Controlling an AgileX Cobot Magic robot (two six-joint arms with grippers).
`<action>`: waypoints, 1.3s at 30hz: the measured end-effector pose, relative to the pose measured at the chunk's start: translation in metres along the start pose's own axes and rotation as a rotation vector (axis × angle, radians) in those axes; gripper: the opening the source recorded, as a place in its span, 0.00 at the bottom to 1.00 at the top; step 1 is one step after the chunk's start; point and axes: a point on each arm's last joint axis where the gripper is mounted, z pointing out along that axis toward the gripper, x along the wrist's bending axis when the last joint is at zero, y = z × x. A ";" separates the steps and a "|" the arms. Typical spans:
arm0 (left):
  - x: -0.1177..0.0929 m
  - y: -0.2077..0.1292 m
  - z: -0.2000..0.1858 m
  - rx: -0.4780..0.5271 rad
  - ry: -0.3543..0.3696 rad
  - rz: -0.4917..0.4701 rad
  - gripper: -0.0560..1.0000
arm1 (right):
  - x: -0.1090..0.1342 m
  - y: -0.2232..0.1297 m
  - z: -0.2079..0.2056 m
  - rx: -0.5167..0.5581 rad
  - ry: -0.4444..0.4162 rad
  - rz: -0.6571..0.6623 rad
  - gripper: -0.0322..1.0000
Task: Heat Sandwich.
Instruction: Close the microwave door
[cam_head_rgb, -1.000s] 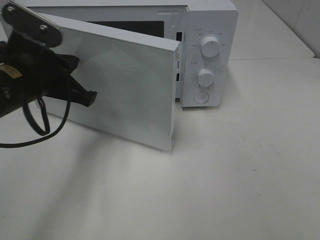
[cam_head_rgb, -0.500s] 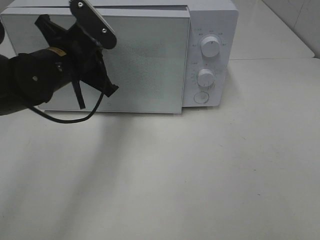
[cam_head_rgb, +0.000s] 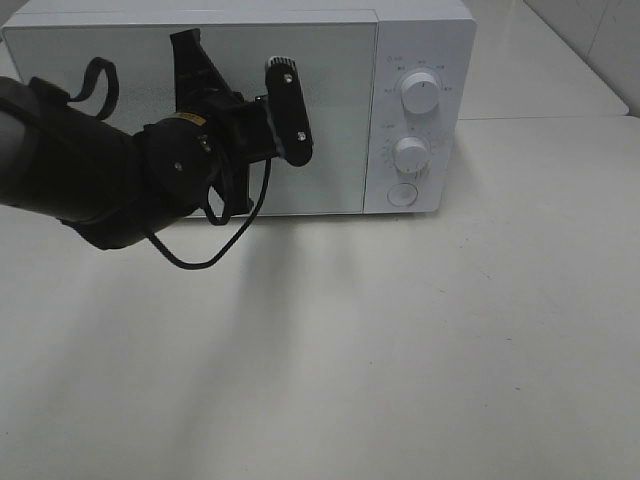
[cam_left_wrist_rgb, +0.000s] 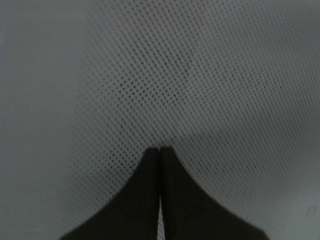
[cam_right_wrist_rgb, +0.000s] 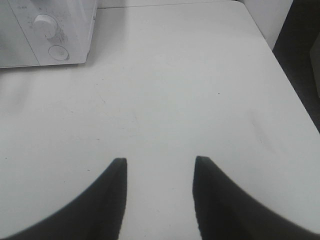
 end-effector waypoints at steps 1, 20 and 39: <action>0.000 0.000 0.000 0.000 0.000 0.000 0.05 | 0.000 0.000 0.000 0.000 0.000 0.000 0.45; -0.002 0.002 0.001 0.011 0.001 0.031 0.05 | 0.000 0.000 0.000 0.000 0.000 0.000 0.45; 0.018 -0.013 -0.019 0.050 0.048 -0.391 0.05 | 0.000 0.000 0.000 0.000 0.000 0.000 0.45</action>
